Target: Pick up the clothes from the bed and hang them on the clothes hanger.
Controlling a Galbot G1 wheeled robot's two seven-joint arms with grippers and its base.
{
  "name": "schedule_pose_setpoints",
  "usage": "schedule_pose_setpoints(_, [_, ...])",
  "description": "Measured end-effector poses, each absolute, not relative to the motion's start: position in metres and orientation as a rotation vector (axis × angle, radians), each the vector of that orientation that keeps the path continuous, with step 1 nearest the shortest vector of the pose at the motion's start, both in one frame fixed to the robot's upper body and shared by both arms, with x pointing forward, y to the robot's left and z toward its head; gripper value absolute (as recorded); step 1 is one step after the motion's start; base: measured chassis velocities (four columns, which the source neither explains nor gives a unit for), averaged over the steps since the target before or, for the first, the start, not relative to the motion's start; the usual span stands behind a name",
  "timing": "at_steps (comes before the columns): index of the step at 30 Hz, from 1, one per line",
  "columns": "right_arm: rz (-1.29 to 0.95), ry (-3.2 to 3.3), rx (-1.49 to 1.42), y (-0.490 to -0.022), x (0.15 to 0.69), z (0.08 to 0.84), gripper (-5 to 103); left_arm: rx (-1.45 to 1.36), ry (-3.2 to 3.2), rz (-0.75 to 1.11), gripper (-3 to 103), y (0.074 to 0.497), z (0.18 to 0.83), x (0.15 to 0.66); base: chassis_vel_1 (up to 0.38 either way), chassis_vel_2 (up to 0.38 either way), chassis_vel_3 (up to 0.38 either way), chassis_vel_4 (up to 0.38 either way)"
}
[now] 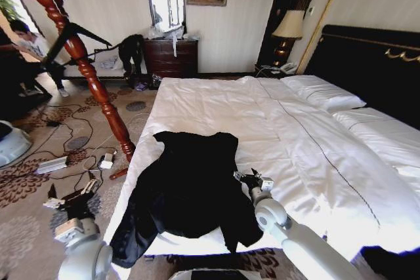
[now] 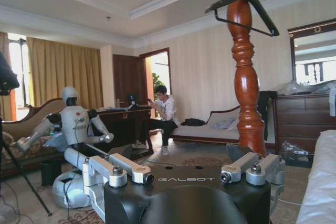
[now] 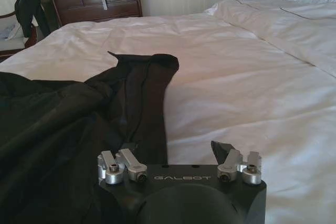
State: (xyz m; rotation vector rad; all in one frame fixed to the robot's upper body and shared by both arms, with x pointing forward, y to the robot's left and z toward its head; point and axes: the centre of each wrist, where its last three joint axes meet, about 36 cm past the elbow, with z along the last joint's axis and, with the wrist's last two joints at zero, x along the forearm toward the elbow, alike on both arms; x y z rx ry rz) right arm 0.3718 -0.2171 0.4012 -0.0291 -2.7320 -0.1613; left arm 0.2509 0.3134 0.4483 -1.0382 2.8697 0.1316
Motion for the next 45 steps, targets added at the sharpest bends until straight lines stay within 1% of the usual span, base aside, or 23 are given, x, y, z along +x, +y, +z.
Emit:
schedule_pose_setpoints(2, [-0.162, -2.729, -0.029, -0.217, 0.370, 0.400, 77, -1.049, 2.868, 0.125, 100, 0.315, 0.449, 0.251, 0.000, 0.000, 0.000, 0.000])
schedule_pose_setpoints(4, [-0.183, -2.730, -0.008, -0.215, 0.366, 0.402, 66, -1.074, 2.867, 0.114, 100, 0.317, 0.451, 0.250, 0.000, 0.000, 0.000, 0.000])
schedule_pose_setpoints(5, [-0.183, -2.730, -0.008, -0.215, 0.366, 0.402, 66, -1.074, 2.867, 0.114, 100, 0.317, 0.451, 0.250, 0.000, 0.000, 0.000, 0.000])
schedule_pose_setpoints(6, [-0.198, -2.737, 0.012, -0.214, 0.364, 0.403, 55, -1.081, 2.867, 0.113, 100, 0.317, 0.451, 0.250, 0.000, 0.000, 0.000, 0.000])
schedule_pose_setpoints(7, [-0.208, -2.744, 0.029, -0.213, 0.363, 0.405, 50, -1.088, 2.866, 0.112, 100, 0.317, 0.450, 0.250, 0.000, 0.000, 0.000, 0.000])
schedule_pose_setpoints(9, [-0.213, -2.747, 0.036, -0.213, 0.363, 0.405, 50, -1.093, 2.866, 0.110, 100, 0.317, 0.450, 0.250, 0.000, 0.000, 0.000, 0.000])
schedule_pose_setpoints(13, [-0.227, -2.752, 0.047, -0.214, 0.363, 0.409, 28, -1.121, 2.877, 0.093, 100, 0.314, 0.448, 0.250, 0.000, 0.000, 0.000, 0.000])
schedule_pose_setpoints(16, [-0.228, -2.742, 0.016, -0.215, 0.364, 0.411, 23, -1.124, 2.879, 0.091, 100, 0.313, 0.447, 0.249, 0.000, 0.000, 0.000, 0.000])
schedule_pose_setpoints(17, [-0.285, -2.716, -0.019, -0.217, 0.367, 0.415, 17, -1.122, 2.879, 0.091, 100, 0.312, 0.449, 0.248, 0.000, 0.000, 0.000, 0.000])
schedule_pose_setpoints(19, [-0.400, -2.675, -0.053, -0.219, 0.375, 0.422, 22, -1.122, 2.879, 0.092, 100, 0.311, 0.450, 0.247, 0.000, 0.000, 0.000, 0.000])
schedule_pose_setpoints(21, [-0.570, -2.610, -0.099, -0.224, 0.389, 0.431, 33, -1.124, 2.879, 0.091, 100, 0.310, 0.452, 0.246, 0.000, 0.000, 0.000, 0.000])
schedule_pose_setpoints(22, [-0.570, -2.610, -0.099, -0.224, 0.389, 0.431, 33, -1.124, 2.879, 0.091, 100, 0.310, 0.452, 0.246, 0.000, 0.000, 0.000, 0.000])
schedule_pose_setpoints(24, [-0.733, -2.525, -0.139, -0.230, 0.403, 0.439, 44, -1.123, 2.879, 0.087, 100, 0.308, 0.453, 0.245, 0.000, 0.000, 0.000, 0.000])
schedule_pose_setpoints(26, [-0.764, -2.507, -0.151, -0.231, 0.407, 0.440, 44, -1.123, 2.879, 0.086, 100, 0.308, 0.454, 0.244, 0.000, 0.000, 0.000, 0.000])
schedule_pose_setpoints(27, [-0.808, -2.472, -0.174, -0.236, 0.414, 0.440, 54, -1.123, 2.879, 0.084, 100, 0.307, 0.455, 0.244, 0.000, 0.000, 0.000, 0.000])
schedule_pose_setpoints(28, [-0.814, -2.461, -0.182, -0.239, 0.416, 0.439, 54, -1.122, 2.879, 0.083, 100, 0.307, 0.455, 0.243, 0.000, 0.000, 0.000, 0.000])
schedule_pose_setpoints(30, [-0.815, -2.450, -0.182, -0.245, 0.419, 0.436, 65, -1.121, 2.881, 0.080, 100, 0.306, 0.456, 0.243, 0.000, 0.000, 0.000, 0.000])
schedule_pose_setpoints(33, [-0.812, -2.446, -0.172, -0.250, 0.420, 0.429, 71, -1.121, 2.884, 0.077, 100, 0.305, 0.456, 0.243, 0.000, 0.000, 0.000, 0.000])
schedule_pose_setpoints(36, [-0.795, -2.461, -0.166, -0.252, 0.422, 0.420, 86, -1.122, 2.891, 0.064, 100, 0.303, 0.455, 0.244, 0.000, 0.000, 0.000, 0.000])
schedule_pose_setpoints(37, [-0.795, -2.461, -0.166, -0.252, 0.422, 0.420, 86, -1.122, 2.891, 0.064, 100, 0.303, 0.455, 0.244, 0.000, 0.000, 0.000, 0.000])
schedule_pose_setpoints(39, [-0.801, -2.467, -0.155, -0.251, 0.422, 0.416, 96, -1.125, 2.893, 0.058, 100, 0.302, 0.454, 0.244, 0.000, 0.000, 0.000, 0.000])
schedule_pose_setpoints(43, [-0.821, -2.474, -0.125, -0.245, 0.421, 0.412, 103, -1.130, 2.896, 0.052, 100, 0.302, 0.453, 0.245, 0.000, 0.000, 0.000, 0.000])
schedule_pose_setpoints(45, [-0.822, -2.474, -0.121, -0.244, 0.421, 0.410, 100, -1.131, 2.897, 0.050, 100, 0.302, 0.453, 0.245, 0.000, 0.000, 0.000, 0.000])
